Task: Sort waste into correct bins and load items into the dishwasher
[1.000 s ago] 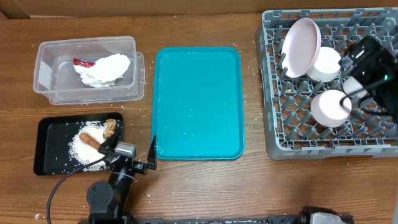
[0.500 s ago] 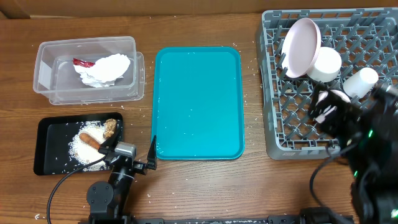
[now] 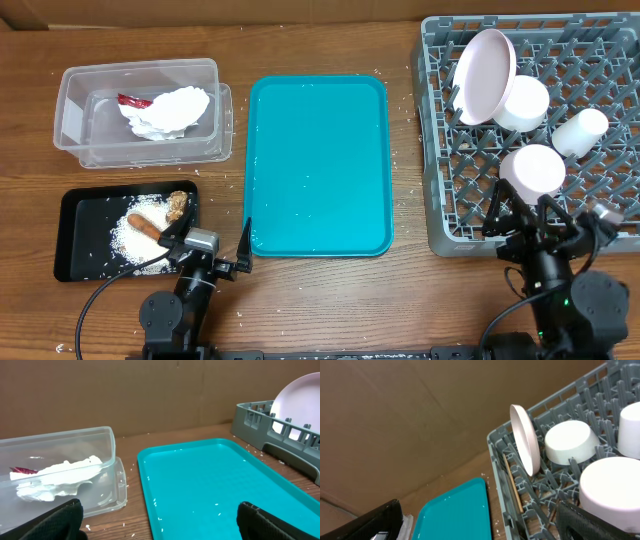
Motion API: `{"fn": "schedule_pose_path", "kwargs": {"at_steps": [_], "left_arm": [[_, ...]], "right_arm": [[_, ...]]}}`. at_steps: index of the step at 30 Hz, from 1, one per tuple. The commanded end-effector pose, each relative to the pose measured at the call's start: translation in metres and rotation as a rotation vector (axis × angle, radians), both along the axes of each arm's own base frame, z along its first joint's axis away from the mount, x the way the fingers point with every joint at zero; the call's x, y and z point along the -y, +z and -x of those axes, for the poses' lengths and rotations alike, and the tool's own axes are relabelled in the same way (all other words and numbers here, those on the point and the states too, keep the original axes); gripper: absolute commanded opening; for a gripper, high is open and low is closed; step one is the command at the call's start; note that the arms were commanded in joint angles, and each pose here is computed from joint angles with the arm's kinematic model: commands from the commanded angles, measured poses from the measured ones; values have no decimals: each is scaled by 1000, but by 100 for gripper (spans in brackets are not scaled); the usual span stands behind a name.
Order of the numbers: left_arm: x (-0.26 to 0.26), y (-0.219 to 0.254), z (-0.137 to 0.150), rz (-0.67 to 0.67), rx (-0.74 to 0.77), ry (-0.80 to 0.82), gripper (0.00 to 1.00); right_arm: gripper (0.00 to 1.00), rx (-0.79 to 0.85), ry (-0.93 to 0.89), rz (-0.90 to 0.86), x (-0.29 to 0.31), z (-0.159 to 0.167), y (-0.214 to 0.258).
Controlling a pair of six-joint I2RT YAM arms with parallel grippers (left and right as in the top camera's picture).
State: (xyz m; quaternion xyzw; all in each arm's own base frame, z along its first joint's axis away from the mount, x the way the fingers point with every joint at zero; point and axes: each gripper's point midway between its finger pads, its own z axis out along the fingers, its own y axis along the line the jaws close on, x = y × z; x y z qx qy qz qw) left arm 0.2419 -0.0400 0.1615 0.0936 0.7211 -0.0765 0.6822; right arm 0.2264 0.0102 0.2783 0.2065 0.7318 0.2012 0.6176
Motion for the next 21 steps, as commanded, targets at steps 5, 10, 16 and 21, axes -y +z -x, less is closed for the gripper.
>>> {"fn": "schedule_pose_path", "kwargs": {"at_steps": [5,10,16,21], "left_arm": [[1,1,1,2,8,-5,100],[1,1,1,2,8,-5,100],[1,1,1,2,8,-5,100],[1,1,1,2,8,-5,100]], "right_arm": [[100,100,26,-10,-5,1,-15],[100,163,31,-14,-6,1,-25],[100,201,48,-17,-9,-1,-43],[100,226,53,-18,-10,-6,-49]]}}
